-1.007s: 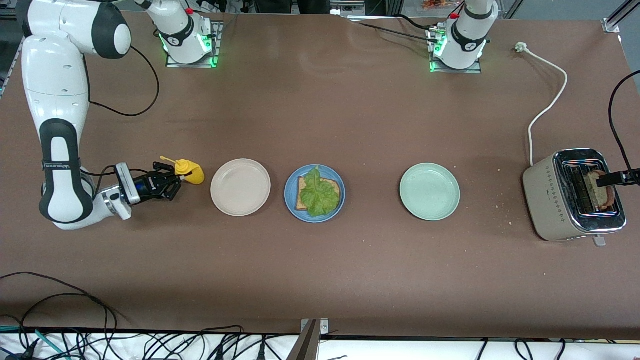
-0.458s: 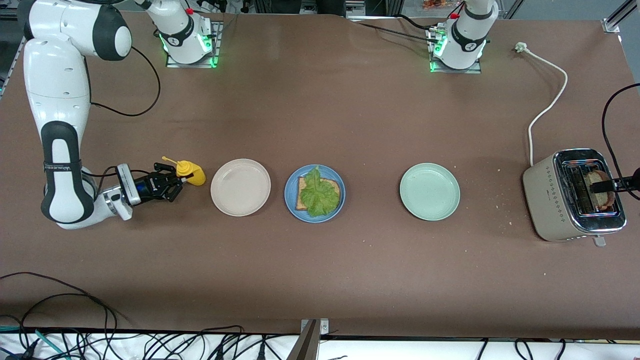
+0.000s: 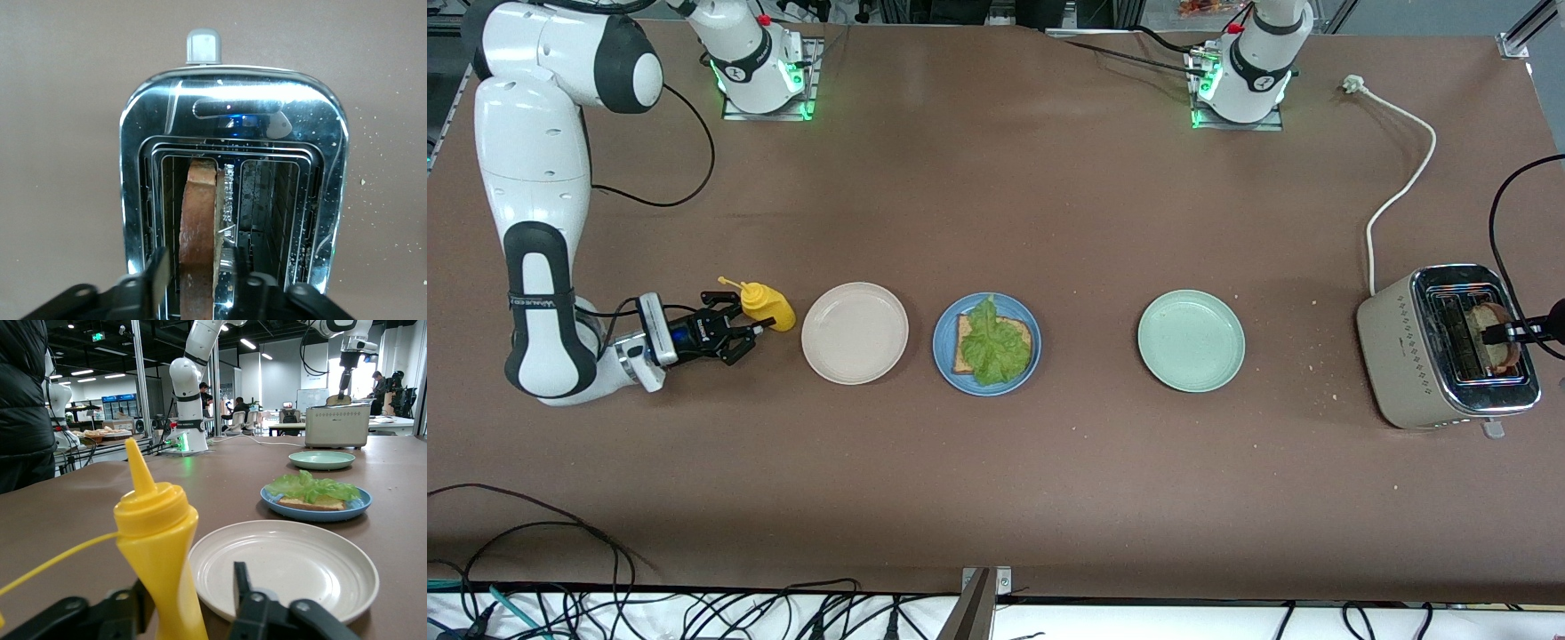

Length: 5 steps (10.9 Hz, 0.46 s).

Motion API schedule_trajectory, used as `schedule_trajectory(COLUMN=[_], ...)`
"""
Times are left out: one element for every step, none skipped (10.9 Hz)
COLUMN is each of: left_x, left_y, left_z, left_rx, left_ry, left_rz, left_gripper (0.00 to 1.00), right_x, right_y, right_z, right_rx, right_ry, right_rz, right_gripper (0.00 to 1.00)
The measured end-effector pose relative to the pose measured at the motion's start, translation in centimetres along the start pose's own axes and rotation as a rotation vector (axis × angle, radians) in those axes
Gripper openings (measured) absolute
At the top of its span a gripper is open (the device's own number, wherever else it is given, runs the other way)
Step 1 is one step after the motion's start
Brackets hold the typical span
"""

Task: Make sandwich in blue plate with both arms
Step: 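Release the bottle with the right gripper while the left gripper grasps the toast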

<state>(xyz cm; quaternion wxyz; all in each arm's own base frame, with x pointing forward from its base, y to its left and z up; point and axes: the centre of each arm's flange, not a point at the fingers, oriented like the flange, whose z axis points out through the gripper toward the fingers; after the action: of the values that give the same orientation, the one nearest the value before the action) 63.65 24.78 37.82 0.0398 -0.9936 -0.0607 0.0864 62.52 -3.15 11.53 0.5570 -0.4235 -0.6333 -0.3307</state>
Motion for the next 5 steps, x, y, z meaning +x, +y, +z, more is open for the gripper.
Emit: schedule_trajectory(left_x=[0.0, 0.0, 0.0, 0.0, -0.1], left_y=[0.0, 0.0, 0.0, 0.0, 0.0], left_z=[0.0, 0.0, 0.0, -0.1, -0.5], left_rx=[0.000, 0.000, 0.000, 0.000, 0.000], left_ry=[0.000, 0.000, 0.000, 0.002, 0.001], left_rz=[0.000, 0.000, 0.000, 0.000, 0.002], left_gripper=[0.32, 0.21, 0.12, 0.11, 0.11], right_x=[0.0, 0.1, 0.2, 0.2, 0.3], right_y=[-0.1, -0.2, -0.4, -0.9, -1.5], right_z=[-0.5, -1.3, -2.4, -3.9, -5.7], right_rx=[-0.008, -0.022, -0.041, -0.059, -0.078], right_ry=[-0.002, -0.013, -0.032, -0.060, -0.097], right_rz=[-0.006, -0.013, -0.016, -0.010, -0.003], right_gripper=[0.60, 0.74, 0.88, 0.99, 1.00])
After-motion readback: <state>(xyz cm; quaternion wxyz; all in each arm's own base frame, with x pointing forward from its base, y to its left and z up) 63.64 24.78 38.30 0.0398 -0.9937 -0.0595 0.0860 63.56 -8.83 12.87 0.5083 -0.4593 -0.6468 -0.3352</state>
